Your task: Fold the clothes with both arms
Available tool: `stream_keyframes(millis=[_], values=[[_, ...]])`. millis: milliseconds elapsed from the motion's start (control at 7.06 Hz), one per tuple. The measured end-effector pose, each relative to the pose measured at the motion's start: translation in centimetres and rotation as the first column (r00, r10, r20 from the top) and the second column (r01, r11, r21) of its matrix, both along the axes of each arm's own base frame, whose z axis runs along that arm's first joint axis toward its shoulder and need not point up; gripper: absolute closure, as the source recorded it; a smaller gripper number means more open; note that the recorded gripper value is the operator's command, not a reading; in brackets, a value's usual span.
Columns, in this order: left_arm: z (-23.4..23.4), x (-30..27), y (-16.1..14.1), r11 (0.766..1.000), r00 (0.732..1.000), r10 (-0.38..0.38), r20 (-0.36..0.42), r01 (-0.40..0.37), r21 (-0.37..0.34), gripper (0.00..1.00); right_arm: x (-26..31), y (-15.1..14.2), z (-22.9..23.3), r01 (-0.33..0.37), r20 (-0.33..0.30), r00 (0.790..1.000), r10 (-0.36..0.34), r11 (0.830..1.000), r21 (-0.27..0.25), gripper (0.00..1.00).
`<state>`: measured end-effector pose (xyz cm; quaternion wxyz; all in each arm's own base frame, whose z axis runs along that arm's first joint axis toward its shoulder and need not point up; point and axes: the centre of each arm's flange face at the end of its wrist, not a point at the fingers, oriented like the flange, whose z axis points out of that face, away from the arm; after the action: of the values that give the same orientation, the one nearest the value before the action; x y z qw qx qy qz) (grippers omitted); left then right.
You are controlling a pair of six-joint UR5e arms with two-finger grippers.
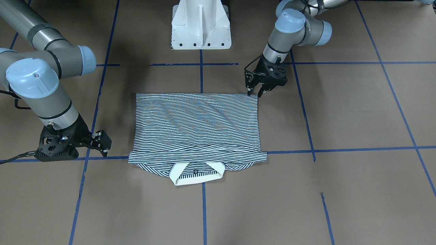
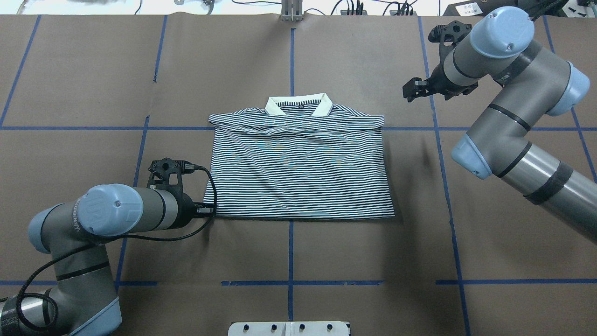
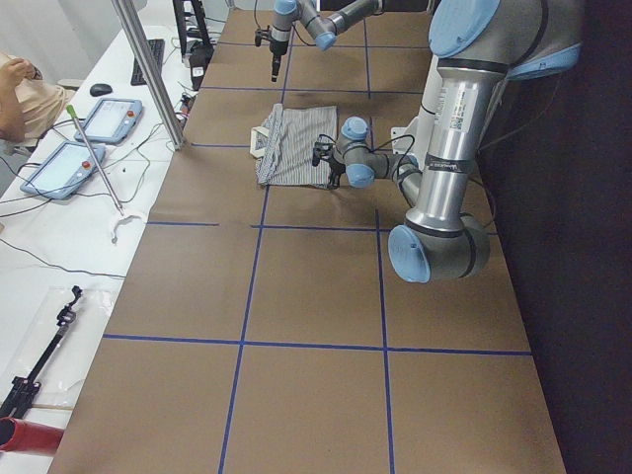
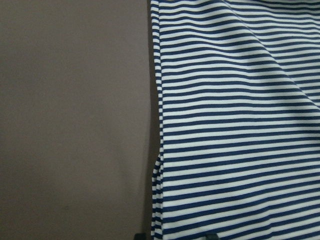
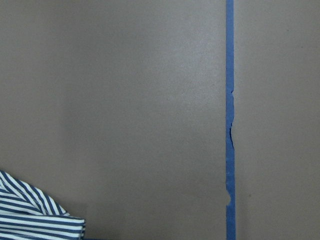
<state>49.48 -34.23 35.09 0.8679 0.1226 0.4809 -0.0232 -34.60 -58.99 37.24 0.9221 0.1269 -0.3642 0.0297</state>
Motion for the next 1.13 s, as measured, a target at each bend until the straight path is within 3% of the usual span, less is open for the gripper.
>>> stream_keyframes(millis=[425, 708, 1133], values=[[0.3, 1.0, 0.8, 1.000, 1.000, 0.022, 0.009, -0.022, 0.003, 1.00, 0.0, 0.0, 0.0, 0.000, 0.000, 1.000, 0.000, 1.000, -0.001, 0.00], [-0.2, -0.1, -0.5, 0.998, 1.000, 0.025, 0.014, -0.026, 0.053, 1.00, 0.0, 0.0, 0.0, 0.000, 0.000, 1.000, 0.000, 1.000, -0.001, 0.00], [2.3, -5.2, -8.8, 0.981, 0.992, -0.031, 0.122, 0.007, 0.194, 1.00, -0.1, 0.0, 0.0, -0.001, 0.000, 1.000, 0.001, 1.000, -0.002, 0.00]])
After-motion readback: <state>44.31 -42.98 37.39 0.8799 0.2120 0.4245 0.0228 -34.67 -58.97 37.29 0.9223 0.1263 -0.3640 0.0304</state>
